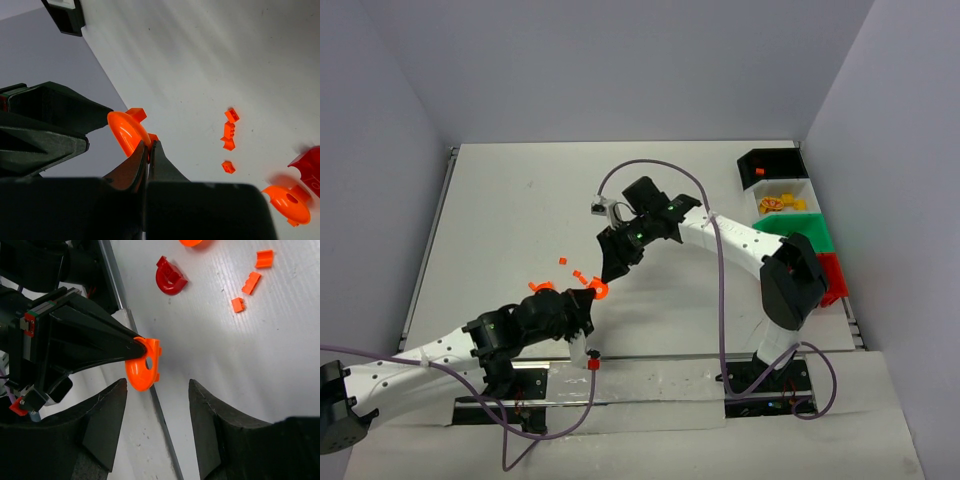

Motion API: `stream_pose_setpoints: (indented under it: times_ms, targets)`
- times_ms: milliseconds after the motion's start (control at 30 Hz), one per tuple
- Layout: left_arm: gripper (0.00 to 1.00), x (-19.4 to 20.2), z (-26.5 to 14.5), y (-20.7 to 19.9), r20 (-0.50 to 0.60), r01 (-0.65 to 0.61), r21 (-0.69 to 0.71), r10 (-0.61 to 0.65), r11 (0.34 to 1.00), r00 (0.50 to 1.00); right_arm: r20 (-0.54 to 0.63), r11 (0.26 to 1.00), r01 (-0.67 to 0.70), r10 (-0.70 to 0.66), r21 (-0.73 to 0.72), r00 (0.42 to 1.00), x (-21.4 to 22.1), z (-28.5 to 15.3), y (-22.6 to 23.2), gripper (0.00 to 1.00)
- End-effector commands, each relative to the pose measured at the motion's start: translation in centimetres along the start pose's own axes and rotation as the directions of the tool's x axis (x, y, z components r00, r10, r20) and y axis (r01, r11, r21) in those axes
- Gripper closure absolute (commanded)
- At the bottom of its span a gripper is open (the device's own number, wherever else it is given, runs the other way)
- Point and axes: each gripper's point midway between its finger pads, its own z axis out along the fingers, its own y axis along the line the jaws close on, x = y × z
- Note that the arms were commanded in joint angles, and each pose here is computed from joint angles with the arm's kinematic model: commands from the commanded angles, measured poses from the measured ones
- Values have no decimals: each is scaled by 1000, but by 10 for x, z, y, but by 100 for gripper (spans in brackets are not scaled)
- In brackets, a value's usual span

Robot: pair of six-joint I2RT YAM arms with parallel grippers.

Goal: Sort the legos into containers by color

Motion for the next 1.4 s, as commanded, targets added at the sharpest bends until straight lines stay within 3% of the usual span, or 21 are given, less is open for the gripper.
stream_pose_setpoints:
  times_ms: [0, 233, 400, 500, 567, 633, 667, 833, 933, 967, 1067, 1133, 1167, 1200, 1300, 1367]
  targets:
    - [100, -5, -6, 23, 28, -1, -48, 2, 999, 1000, -31, 1000, 22, -22, -20, 999, 1, 8, 9, 41]
    - [100, -7, -7, 28, 35, -6, -72, 9, 997, 999, -62, 999, -9, 7, -35, 998, 2, 20, 10, 51]
    - [97, -7, -6, 27, 33, -8, -66, 10, 998, 999, -56, 1000, -9, 7, -28, 998, -2, 19, 9, 83]
    - [75, -7, -5, 25, 29, -12, -69, 14, 998, 999, -53, 1000, -8, 7, -19, 999, -2, 17, 9, 96]
    - [43, -6, -5, 23, 27, -4, -72, 6, 997, 1000, -51, 1000, -4, 4, -12, 999, -1, 16, 9, 100]
    - [19, -6, -6, 23, 24, 1, -80, 0, 997, 1000, -50, 1000, -2, 2, -1, 999, 0, 15, 7, 100]
    - [1, -5, -7, 23, 21, 10, -87, -9, 996, 1000, -45, 1000, -1, 2, 11, 999, -1, 13, 4, 100]
    - [1, -4, -24, 40, 44, 171, -116, -167, 978, 985, 20, 993, -38, 36, 108, 999, -9, -21, -43, 100]
    - [1, -3, -35, 53, 66, 400, -118, -394, 909, 917, 114, 976, -85, 62, 201, 991, -26, -63, -88, 100]
    - [1, 3, -46, 76, 69, 519, -162, -515, 839, 855, 195, 953, -125, 72, 275, 978, -40, -100, -121, 100]
    - [1, 15, -52, 89, 80, 695, -209, -697, 688, 713, 336, 878, -207, 57, 432, 940, -60, -177, -181, 100]
    - [1, 29, -61, 107, 130, 791, -278, -794, 545, 594, 439, 806, -278, 25, 522, 898, -71, -236, -219, 100]
    - [1, 41, -65, 114, 155, 862, -302, -871, 408, 466, 491, 751, -331, 10, 572, 871, -74, -262, -243, 100]
    - [1, 50, -61, 106, 131, 897, -303, -918, 321, 373, 524, 724, -372, 18, 580, 852, -72, -278, -255, 100]
    - [1, 91, -61, 98, 76, 942, -336, -997, -21, 5, 653, 539, -561, 26, 628, 757, -60, -356, -322, 100]
    - [1, 105, -60, 92, 77, 932, -329, -988, -153, -135, 693, 438, -630, 22, 641, 720, -51, -385, -349, 100]
